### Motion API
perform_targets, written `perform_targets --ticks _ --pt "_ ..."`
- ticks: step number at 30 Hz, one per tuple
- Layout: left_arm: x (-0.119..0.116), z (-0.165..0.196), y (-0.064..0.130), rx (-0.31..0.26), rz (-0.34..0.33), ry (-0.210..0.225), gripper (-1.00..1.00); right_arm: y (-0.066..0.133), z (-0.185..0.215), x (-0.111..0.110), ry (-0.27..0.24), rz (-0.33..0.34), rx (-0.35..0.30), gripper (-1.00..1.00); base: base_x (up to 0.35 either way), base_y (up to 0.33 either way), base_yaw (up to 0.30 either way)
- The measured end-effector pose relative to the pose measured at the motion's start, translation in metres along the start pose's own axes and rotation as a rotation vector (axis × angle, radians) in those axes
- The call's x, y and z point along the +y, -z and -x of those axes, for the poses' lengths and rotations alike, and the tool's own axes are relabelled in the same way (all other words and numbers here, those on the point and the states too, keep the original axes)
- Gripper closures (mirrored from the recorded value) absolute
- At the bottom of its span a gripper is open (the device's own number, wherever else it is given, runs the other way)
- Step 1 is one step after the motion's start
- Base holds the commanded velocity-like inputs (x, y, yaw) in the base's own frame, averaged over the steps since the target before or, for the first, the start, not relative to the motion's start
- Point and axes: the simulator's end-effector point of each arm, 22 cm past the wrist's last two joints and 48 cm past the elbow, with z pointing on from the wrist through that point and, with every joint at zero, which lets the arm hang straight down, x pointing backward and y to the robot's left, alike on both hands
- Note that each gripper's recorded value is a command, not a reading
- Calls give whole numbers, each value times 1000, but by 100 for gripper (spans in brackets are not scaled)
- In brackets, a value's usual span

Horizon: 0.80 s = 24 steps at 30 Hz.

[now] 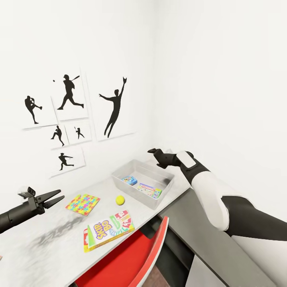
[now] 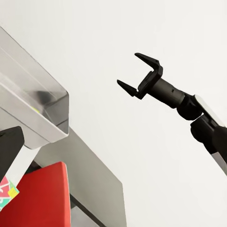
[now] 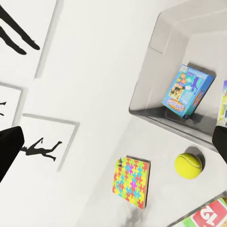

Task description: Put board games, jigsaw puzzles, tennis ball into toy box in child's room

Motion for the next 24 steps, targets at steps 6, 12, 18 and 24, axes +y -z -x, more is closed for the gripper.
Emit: perform_targets --ticks 6,12,18,24 --pt "0 0 0 0 0 0 -100 0 0 0 0 0 0 -100 0 0 0" --pt "0 0 0 0 0 0 -100 0 -1 1 0 1 1 -100 0 0 0" --pt "0 0 0 0 0 0 -100 -1 -2 1 1 1 2 -100 0 0 0" --pt "0 0 0 2 2 0 -100 -1 -2 1 1 1 3 -100 0 0 0"
